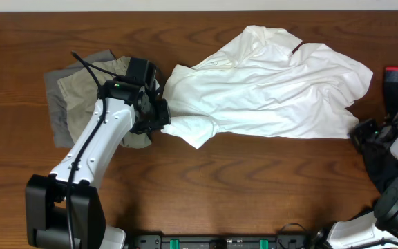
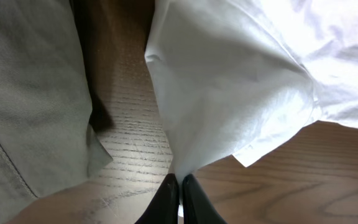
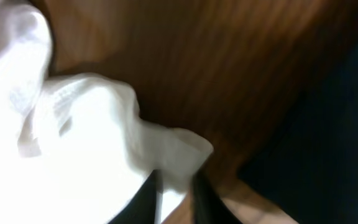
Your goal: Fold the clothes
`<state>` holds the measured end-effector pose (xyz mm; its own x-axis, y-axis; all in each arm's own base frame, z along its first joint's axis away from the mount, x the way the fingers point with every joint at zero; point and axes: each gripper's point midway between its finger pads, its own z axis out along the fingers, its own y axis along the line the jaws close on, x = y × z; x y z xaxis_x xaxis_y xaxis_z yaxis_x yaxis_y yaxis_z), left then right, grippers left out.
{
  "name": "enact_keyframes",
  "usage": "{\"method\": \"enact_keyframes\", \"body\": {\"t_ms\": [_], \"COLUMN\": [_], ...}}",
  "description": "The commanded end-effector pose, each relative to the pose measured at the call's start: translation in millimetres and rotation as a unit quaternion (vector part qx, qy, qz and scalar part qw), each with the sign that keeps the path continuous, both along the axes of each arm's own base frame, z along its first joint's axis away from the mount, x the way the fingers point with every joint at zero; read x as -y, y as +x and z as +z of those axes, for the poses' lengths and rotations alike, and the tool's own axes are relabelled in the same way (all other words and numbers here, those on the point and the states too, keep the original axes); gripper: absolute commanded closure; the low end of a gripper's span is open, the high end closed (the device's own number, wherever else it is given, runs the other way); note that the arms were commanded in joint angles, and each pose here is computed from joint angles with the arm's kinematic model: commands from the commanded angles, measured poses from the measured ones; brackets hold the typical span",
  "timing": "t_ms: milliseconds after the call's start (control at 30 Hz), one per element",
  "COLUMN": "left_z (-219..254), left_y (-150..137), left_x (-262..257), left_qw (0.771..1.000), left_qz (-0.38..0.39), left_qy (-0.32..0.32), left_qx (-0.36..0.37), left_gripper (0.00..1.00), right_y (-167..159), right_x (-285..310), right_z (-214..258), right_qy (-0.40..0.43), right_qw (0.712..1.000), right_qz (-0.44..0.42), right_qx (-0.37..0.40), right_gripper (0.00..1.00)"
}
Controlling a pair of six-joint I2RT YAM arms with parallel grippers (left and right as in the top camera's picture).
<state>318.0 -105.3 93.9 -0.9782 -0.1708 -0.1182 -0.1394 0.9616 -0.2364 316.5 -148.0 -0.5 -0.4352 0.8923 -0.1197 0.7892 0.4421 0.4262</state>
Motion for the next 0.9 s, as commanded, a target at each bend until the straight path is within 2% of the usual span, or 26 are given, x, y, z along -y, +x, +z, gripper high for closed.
{"method": "enact_keyframes", "body": {"t_ms": [0,67,133,267,400,500,600,700,867], "left_z": [5.7,5.6,5.6,5.4,5.4,5.3,8.2,22.2,70.3], "left_y": [3.3,3.2,3.0,1.3,1.3,1.2,1.1,3.3,16.2], "left_x": [-0.6,-0.6,-0.5,-0.9,-0.9,-1.0,-0.9,-0.5,2.4], "left_qw": [1.0,1.0,1.0,1.0,1.0,1.0,1.0,1.0,0.995], "left_qz": [-0.002,-0.002,-0.002,-0.002,-0.001,-0.002,-0.001,-0.009,-0.014], "left_qy": [0.0,0.0,0.0,0.0,0.0,0.0,0.0,-0.002,-0.017], "left_qx": [0.009,0.009,0.009,0.005,0.005,0.005,0.008,0.025,0.098], "left_gripper": [0.94,0.94,0.94,0.94,0.94,0.94,0.94,0.94,0.94], "right_y": [-11.4,-12.9,-15.1,-18.9,-15.3,-8.6,3.9,14.5,5.7], "right_x": [1.5,3.1,5.6,8.1,11.4,13.7,9.4,4.0,-1.4], "right_z": [-13.3,-14.4,-16.7,-22.5,-23.0,-15.5,8.8,51.9,136.3], "right_qy": [-0.012,-0.017,-0.025,-0.033,-0.044,-0.05,-0.051,-0.062,-0.119], "right_qw": [1.0,0.999,0.999,0.998,0.998,0.998,0.999,0.995,0.98], "right_qz": [0.002,0.0,-0.004,-0.015,-0.015,-0.014,0.012,0.029,0.027], "right_qx": [-0.028,-0.033,-0.041,-0.057,-0.051,-0.033,0.012,0.074,0.155], "right_gripper": [0.61,0.61,0.7,0.72,0.93,0.99,0.99,0.99,0.99]}}
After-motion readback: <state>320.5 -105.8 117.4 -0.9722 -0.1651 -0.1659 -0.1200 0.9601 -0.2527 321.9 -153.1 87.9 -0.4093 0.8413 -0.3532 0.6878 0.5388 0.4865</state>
